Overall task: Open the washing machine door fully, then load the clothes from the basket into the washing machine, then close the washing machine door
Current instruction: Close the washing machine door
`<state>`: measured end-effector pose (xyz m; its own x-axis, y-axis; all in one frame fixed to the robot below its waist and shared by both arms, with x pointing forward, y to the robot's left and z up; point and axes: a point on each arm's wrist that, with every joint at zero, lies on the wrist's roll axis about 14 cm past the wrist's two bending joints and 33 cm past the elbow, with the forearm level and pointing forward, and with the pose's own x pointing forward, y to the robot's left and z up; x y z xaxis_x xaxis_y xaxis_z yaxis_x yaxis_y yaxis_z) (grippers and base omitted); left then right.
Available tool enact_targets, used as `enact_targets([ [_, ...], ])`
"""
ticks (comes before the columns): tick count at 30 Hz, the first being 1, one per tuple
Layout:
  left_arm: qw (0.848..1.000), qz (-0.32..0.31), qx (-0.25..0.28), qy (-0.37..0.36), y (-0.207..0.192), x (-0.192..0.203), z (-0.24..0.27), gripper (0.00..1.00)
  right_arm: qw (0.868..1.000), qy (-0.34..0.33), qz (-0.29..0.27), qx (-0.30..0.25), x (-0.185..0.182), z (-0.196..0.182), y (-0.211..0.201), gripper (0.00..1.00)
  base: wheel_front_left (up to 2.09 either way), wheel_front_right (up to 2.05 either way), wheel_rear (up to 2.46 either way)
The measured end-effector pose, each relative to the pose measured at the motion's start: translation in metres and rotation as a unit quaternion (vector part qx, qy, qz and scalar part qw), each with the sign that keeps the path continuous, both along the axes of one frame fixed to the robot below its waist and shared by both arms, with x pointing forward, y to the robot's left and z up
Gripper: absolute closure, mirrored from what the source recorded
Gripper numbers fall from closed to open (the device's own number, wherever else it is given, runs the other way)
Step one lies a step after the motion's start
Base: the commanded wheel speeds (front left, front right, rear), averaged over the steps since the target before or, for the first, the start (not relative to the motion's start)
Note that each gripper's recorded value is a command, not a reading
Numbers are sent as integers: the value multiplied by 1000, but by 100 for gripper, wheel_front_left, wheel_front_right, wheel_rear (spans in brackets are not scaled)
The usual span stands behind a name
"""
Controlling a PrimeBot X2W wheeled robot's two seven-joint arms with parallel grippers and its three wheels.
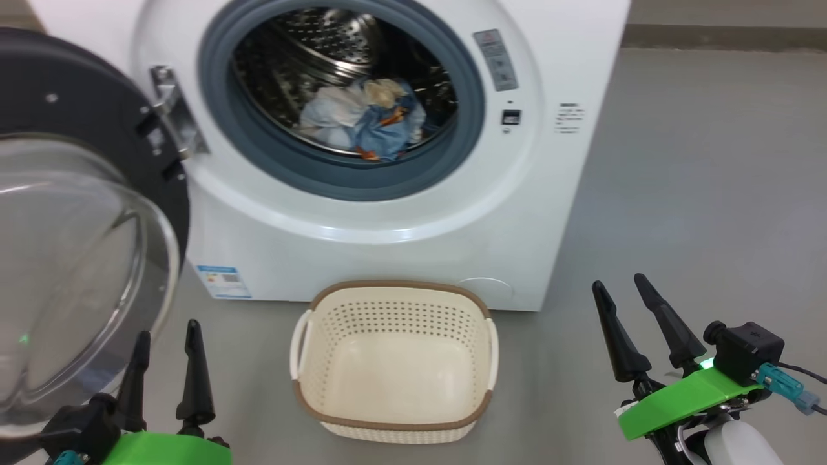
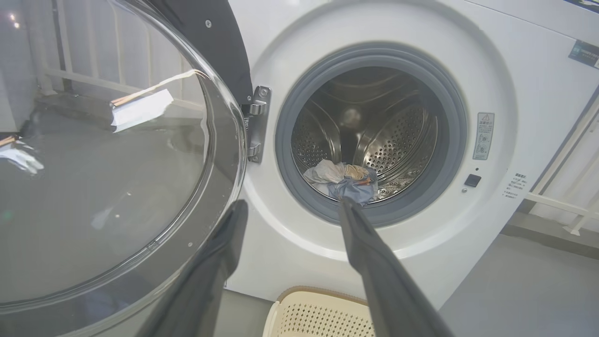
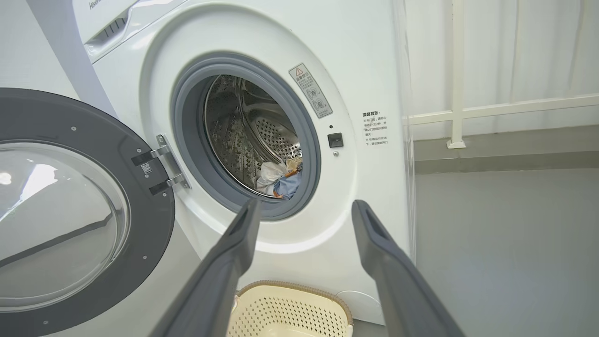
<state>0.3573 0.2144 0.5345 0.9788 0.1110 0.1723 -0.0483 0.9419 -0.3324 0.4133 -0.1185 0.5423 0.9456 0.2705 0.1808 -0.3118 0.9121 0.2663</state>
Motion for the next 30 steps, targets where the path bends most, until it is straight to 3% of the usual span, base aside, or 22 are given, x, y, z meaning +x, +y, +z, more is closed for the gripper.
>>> enact_targets([
  [30,978,204,24,27,101,-104,-10,0,983,7,182,10,5,0,140,0,0,0,0],
])
